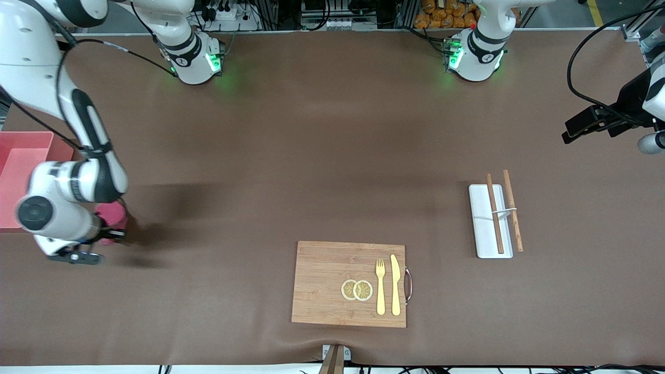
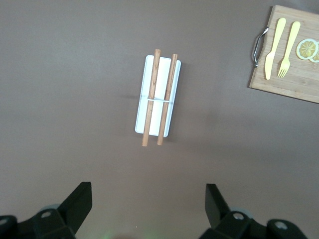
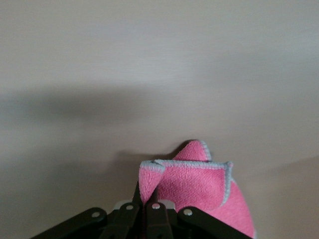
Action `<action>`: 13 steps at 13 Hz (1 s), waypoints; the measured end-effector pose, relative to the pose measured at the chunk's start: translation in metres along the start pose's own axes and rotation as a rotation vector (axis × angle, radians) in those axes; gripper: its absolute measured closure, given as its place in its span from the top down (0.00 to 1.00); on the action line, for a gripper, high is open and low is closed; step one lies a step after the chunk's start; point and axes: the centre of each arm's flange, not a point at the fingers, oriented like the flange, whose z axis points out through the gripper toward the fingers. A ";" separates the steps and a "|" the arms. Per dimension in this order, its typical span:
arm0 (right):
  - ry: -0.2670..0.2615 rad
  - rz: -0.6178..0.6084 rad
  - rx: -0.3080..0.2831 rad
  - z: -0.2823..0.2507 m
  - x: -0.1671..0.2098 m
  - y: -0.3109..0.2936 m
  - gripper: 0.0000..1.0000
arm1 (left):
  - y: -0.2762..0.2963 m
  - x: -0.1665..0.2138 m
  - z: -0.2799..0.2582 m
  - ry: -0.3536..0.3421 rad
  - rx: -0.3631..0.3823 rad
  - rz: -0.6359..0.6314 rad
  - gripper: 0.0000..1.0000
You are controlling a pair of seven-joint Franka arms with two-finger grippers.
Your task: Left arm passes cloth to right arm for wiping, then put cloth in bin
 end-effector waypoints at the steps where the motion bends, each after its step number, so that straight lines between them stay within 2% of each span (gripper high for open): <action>1: -0.002 0.044 0.030 -0.006 -0.004 -0.036 0.02 | 0.000 0.000 -0.001 0.002 0.000 0.000 1.00; 5: -0.014 0.181 0.155 -0.043 -0.026 -0.154 0.02 | 0.001 -0.001 -0.001 0.003 0.000 0.002 1.00; 7: -0.059 0.248 0.220 -0.079 -0.036 -0.188 0.02 | 0.001 -0.001 -0.001 0.003 0.000 0.002 1.00; 9: -0.137 0.280 0.265 -0.137 -0.037 -0.184 0.02 | 0.001 -0.001 -0.002 0.004 -0.001 0.002 1.00; 10: -0.161 0.283 0.267 -0.173 -0.037 -0.172 0.02 | 0.001 -0.001 -0.002 0.005 -0.001 0.002 1.00; 13: -0.200 0.230 0.258 -0.254 -0.040 -0.094 0.02 | 0.001 -0.001 -0.006 0.013 -0.003 0.002 1.00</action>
